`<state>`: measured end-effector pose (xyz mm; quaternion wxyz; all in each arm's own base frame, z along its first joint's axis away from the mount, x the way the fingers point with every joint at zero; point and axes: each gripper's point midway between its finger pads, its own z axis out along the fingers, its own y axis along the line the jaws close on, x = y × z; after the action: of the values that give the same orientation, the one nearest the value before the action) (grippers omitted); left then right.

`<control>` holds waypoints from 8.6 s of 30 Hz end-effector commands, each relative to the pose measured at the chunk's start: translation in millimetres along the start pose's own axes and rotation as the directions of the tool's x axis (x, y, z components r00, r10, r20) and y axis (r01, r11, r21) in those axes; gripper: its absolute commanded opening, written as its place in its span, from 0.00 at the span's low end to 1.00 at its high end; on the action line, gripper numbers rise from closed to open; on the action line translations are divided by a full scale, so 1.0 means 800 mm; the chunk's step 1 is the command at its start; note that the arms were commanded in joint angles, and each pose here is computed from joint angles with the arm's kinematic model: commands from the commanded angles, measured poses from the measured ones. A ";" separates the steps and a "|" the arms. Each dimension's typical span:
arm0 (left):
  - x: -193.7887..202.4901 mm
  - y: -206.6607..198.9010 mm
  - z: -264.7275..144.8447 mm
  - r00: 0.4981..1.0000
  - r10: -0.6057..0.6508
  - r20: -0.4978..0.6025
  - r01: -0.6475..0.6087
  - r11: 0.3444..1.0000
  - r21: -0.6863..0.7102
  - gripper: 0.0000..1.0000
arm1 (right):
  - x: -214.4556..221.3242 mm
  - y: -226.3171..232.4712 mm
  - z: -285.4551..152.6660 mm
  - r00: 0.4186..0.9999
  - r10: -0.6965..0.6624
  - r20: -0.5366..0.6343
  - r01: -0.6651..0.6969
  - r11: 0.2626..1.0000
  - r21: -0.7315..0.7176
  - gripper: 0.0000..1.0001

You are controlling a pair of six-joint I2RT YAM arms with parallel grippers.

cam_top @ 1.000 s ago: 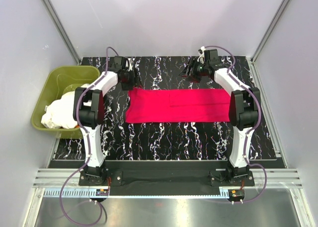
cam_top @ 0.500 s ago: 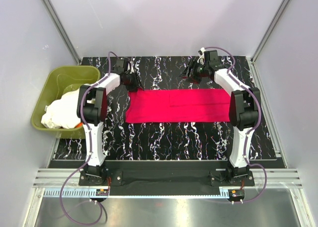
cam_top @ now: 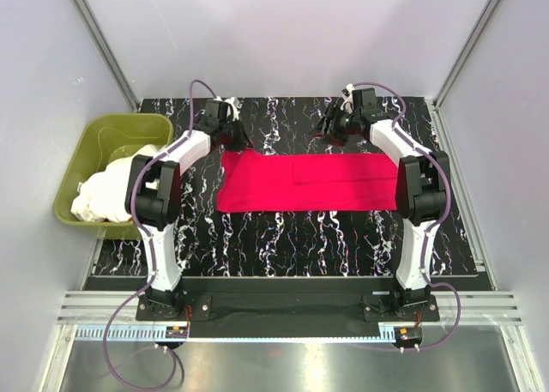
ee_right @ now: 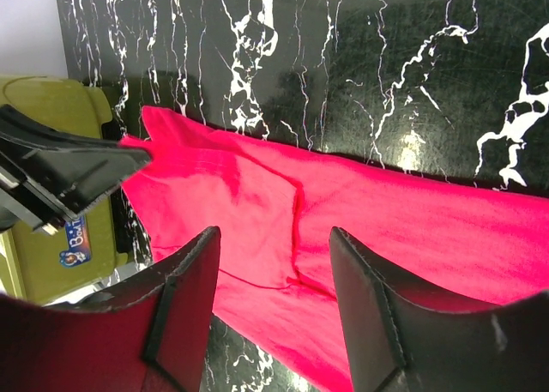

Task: Fold and stack the t-shirts
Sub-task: Fold the tshirt

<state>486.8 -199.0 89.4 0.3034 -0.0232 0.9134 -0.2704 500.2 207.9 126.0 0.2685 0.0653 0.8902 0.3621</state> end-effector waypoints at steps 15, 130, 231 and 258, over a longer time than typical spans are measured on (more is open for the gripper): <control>-0.034 0.020 -0.015 0.995 0.031 0.099 -0.022 0.995 -0.093 0.21 | 0.041 0.043 0.085 0.989 0.011 -0.150 -0.037 0.985 -0.170 0.54; 0.028 0.009 -0.097 0.994 -0.065 0.087 0.070 0.996 -0.049 0.00 | 0.115 0.029 0.046 0.969 0.025 -0.247 -0.042 0.997 -0.060 0.00; 0.139 -0.085 -0.124 0.981 0.178 -0.082 -0.159 0.968 0.195 0.51 | 0.119 0.056 0.013 0.958 0.165 -0.236 -0.148 0.985 0.087 0.47; 0.209 0.010 -0.141 0.810 -0.527 -0.256 0.513 0.849 -0.124 0.46 | 0.154 0.056 0.048 0.897 0.251 -0.363 -0.200 0.964 0.173 0.54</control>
<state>297.8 -163.8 77.4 0.1184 -0.1895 0.9253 -0.3065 414.9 297.0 75.0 0.0380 0.1263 0.9331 0.3346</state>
